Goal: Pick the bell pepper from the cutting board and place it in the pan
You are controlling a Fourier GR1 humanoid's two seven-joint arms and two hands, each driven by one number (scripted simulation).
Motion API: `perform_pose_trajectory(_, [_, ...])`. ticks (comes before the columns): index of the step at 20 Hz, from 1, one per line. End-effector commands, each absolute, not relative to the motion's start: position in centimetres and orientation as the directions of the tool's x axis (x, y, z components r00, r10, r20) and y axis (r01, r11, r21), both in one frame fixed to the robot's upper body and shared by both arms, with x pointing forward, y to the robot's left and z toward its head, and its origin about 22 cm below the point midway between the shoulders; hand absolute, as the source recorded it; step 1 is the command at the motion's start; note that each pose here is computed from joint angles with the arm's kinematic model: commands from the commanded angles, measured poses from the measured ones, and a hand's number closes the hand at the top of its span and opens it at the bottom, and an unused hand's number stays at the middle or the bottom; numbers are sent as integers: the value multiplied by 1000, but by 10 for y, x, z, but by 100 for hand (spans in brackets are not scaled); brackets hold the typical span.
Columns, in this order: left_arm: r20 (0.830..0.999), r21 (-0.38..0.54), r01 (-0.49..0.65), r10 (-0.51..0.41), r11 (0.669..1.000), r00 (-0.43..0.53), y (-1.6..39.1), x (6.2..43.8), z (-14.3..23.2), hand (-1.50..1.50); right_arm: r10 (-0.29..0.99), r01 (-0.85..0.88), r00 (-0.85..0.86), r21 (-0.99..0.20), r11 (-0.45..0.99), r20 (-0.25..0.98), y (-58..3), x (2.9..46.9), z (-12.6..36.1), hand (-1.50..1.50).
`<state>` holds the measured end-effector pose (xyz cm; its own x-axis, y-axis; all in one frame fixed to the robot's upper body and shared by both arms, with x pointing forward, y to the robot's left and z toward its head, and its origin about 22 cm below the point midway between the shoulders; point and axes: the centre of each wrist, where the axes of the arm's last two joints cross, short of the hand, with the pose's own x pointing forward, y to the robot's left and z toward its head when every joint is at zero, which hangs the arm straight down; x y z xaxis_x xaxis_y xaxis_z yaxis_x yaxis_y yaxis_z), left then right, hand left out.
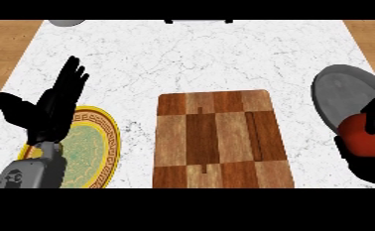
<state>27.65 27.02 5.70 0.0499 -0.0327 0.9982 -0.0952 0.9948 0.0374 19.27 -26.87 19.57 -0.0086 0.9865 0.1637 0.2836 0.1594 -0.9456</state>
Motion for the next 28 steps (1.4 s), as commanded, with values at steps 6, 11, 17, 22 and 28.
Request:
perform_pose_trajectory(6, [999,38,-87,-35,995,42,282,272,59,0,956,342,74,-908,242,283,-372,239,182,150])
perform_pose_trajectory(11, [999,41,-91,-38,995,38,267,274,55,0,946,361,81,-893,267,315,-441,257,170,150])
perform_pose_trajectory(17, [999,18,-81,-14,997,50,264,292,66,0,946,300,20,-905,303,323,-461,282,114,150])
perform_pose_trajectory(22, [998,52,-64,-49,997,48,273,287,70,0,942,254,-23,-909,330,335,-457,309,72,150])
perform_pose_trajectory(28, [998,34,-57,-31,998,56,269,282,70,0,927,177,126,-928,329,352,-478,326,64,150])
